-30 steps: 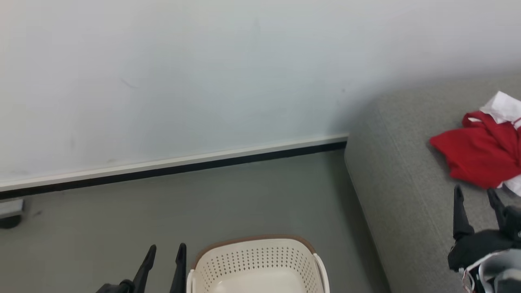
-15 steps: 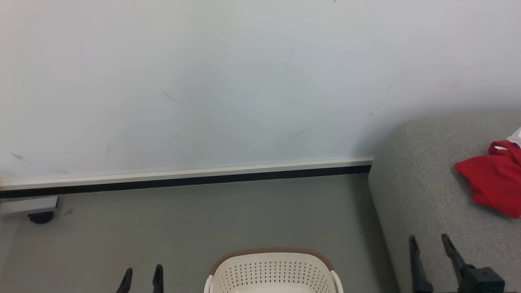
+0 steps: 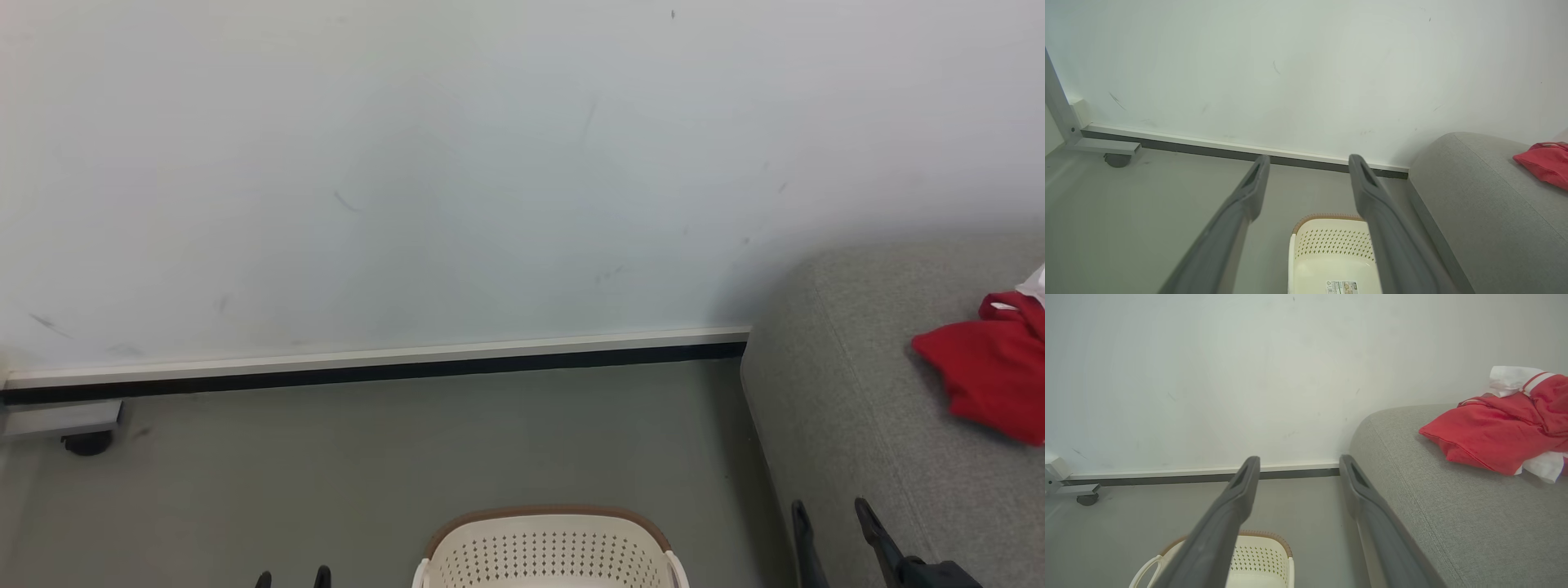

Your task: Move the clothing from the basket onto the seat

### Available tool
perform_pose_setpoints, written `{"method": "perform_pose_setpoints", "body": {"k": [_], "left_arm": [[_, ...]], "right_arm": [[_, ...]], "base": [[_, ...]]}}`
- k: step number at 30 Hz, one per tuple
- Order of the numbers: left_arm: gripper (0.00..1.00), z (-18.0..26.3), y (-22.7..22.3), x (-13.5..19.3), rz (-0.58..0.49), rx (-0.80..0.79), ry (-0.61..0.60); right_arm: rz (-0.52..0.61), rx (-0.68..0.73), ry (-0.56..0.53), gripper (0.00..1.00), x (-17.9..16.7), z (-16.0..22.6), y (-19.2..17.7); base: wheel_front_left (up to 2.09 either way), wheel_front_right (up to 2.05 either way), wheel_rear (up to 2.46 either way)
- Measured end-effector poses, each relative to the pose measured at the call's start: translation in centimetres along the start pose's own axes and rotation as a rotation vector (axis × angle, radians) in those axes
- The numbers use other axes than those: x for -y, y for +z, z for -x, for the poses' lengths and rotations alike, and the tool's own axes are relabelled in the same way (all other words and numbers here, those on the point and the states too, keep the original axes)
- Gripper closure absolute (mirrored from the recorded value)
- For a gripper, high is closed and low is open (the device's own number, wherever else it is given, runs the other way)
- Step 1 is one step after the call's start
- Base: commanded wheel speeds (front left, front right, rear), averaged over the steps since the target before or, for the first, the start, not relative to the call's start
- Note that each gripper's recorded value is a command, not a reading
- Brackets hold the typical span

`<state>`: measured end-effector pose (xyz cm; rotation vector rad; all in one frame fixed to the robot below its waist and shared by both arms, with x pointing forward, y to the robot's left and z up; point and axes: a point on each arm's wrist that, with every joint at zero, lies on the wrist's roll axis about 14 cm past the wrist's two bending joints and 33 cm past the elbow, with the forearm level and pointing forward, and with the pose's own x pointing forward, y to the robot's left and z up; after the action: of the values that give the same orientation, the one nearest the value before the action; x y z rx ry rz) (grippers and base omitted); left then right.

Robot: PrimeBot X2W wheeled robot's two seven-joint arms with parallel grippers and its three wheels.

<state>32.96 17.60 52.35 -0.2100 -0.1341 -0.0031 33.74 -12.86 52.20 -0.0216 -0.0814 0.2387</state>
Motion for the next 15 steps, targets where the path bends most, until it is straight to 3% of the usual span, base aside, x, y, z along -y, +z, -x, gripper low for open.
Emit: {"method": "perform_pose_setpoints", "body": {"k": [15], "left_arm": [[0.0,-0.3,-0.7,-0.6,-0.005,-0.014,0.019]], "right_arm": [[-0.023,-0.058,-0.042,0.0,0.9,0.6,-1.6]], "base": [[0.0,0.0,0.0]]}}
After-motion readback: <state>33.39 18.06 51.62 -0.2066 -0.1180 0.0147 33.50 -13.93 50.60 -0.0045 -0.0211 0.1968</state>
